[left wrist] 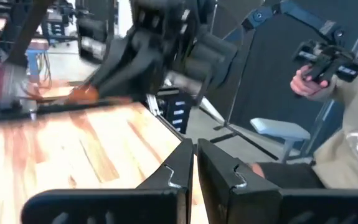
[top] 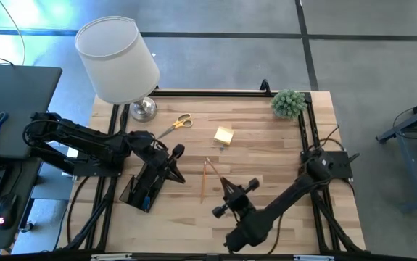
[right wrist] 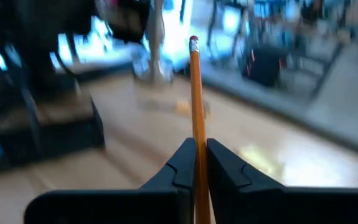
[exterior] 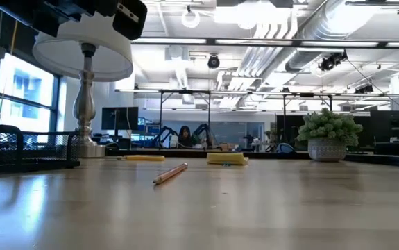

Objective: Pick and place office supplies into organizer
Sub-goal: Put the right yellow pencil into the black desk organizer, then put the yellow pencil into the black desk organizer

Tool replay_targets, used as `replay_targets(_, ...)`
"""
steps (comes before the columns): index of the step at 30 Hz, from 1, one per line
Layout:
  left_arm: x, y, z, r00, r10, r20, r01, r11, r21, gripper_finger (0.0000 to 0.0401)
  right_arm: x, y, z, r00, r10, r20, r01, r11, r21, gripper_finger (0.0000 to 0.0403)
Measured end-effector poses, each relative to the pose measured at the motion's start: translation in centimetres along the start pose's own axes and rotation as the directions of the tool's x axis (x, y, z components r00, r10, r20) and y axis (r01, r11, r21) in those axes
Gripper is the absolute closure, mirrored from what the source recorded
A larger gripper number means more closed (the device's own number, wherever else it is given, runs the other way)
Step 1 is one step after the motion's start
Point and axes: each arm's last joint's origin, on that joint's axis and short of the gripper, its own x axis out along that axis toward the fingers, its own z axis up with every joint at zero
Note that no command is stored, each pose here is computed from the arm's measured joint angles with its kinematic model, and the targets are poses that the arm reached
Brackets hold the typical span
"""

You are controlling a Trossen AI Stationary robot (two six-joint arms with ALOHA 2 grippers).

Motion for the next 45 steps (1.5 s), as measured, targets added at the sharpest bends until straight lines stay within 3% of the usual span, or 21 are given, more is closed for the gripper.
replay_targets(7,-0.1,-0.1,1.4,0.992,0.002,0.130,-0.009,0.998,0.057,0.0389,-0.9,-0.8,2.1,0.984,0.039,0.172,-0.029,0.998,-0.060,0.0388)
replay_targets(11,-0.2,0.2,2.0,0.969,0.142,0.203,-0.150,0.988,0.022,0.0389,-0.8,-0.8,2.2,0.977,0.041,0.211,-0.028,0.997,-0.065,0.0392)
replay_targets(14,-0.2,0.4,2.0,0.958,0.193,0.212,-0.199,0.980,0.007,0.0379,-0.8,-0.8,2.2,0.976,0.042,0.213,-0.025,0.996,-0.084,0.0398)
replay_targets(19,-0.3,0.4,2.0,0.954,0.206,0.218,-0.201,0.979,-0.044,0.0314,-0.2,-0.6,2.4,0.977,0.026,0.214,-0.001,0.993,-0.115,0.0393)
replay_targets(27,-0.5,0.5,2.8,0.907,0.294,0.303,-0.274,0.956,-0.106,0.0191,1.7,-0.3,2.9,0.977,-0.021,0.210,0.062,0.980,-0.188,0.0399)
replay_targets(31,-0.6,0.7,2.9,0.886,0.339,0.316,-0.313,0.940,-0.134,0.0163,1.6,-0.1,3.9,0.977,-0.025,0.210,0.072,0.974,-0.216,0.0398)
replay_targets(36,-0.6,1.0,2.9,0.841,0.425,0.334,-0.386,0.905,-0.180,0.0156,1.4,0.2,5.3,0.977,-0.026,0.210,0.086,0.956,-0.280,0.0402)
replay_targets(40,-0.1,1.2,3.4,0.828,0.399,0.393,-0.351,0.917,-0.192,0.0156,1.8,0.6,5.9,0.982,-0.033,0.187,0.094,0.942,-0.322,0.0402)
replay_targets(45,1.9,1.0,3.8,0.886,0.301,0.354,-0.265,0.953,-0.147,0.0156,2.6,0.9,6.0,0.988,-0.040,0.147,0.090,0.933,-0.350,0.0402)
